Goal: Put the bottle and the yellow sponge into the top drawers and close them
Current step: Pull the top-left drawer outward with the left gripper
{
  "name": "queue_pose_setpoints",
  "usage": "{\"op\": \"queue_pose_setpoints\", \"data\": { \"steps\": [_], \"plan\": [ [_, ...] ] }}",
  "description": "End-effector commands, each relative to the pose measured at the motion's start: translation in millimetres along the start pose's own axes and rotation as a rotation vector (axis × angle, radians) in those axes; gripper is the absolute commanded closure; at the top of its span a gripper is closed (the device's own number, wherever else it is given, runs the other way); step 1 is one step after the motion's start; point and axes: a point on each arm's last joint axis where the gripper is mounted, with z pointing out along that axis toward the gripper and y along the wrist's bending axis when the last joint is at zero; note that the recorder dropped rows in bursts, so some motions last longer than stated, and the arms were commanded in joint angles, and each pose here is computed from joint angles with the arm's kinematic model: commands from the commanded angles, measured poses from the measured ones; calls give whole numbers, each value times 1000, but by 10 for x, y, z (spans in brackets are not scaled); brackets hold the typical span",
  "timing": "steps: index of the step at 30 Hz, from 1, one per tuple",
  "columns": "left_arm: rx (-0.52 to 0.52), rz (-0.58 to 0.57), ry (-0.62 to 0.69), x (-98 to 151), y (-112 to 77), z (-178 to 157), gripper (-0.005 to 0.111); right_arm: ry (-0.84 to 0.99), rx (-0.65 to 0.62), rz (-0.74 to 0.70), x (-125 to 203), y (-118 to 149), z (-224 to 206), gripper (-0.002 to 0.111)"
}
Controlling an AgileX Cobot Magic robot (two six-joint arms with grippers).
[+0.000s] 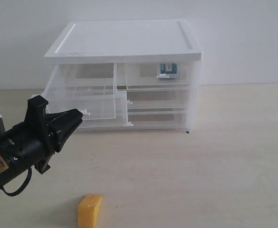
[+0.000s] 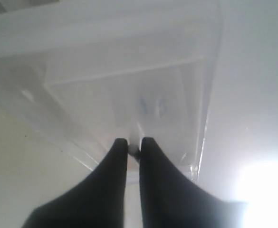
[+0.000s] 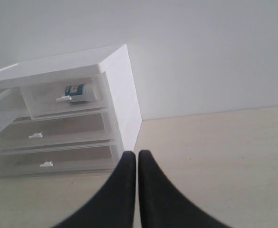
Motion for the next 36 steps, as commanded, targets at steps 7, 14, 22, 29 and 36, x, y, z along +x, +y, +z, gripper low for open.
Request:
{"op": "queue_pose_setpoints", "data": {
  "steps": [7,14,22,29,36],
  "plan": [
    [0,43,41,101,-21,-202,103,-9,-1,-6,-7,1,-3,108],
    [13,75,66,129,-49,-238,103,-7,0,-6,-5,0,-3,108],
    [18,96,93,154,-53,-240,96,-2,3,-6,0,-2,-3,108],
    [29,125,143,199,-59,-245,49,1,4,-2,2,-3,-3,108],
    [48,160,235,283,-67,-262,44,1,4,-2,2,-3,-3,108]
  ]
}}
